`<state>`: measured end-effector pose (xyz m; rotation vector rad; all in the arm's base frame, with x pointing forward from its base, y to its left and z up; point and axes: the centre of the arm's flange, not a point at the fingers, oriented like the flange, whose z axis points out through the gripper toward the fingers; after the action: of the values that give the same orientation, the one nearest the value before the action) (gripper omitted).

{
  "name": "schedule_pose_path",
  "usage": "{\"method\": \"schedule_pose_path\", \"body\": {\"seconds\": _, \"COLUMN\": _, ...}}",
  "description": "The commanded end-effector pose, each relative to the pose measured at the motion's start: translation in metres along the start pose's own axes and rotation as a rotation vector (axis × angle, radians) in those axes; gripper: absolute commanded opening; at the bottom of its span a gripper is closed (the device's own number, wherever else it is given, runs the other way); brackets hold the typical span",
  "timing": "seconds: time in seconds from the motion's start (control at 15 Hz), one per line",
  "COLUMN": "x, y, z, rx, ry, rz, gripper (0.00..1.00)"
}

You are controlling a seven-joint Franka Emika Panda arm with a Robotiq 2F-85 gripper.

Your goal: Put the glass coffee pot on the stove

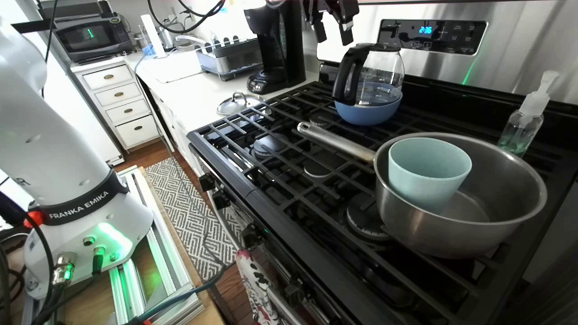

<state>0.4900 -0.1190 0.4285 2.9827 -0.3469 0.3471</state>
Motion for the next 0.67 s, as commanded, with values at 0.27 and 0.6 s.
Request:
{"method": "schedule_pose_path", "body": {"seconds": 0.27, "x": 0.049, "y": -0.005, "z": 0.031, "rx": 0.084, "ry": -0.015, "rz": -0.115, "gripper": 1.0}}
{"method": "schedule_pose_path", "body": {"seconds": 0.6, "x": 0.059, "y": -0.008, "z": 0.04, "rx": 0.11, "ry": -0.026, "rz": -0.118, "gripper": 0.97}}
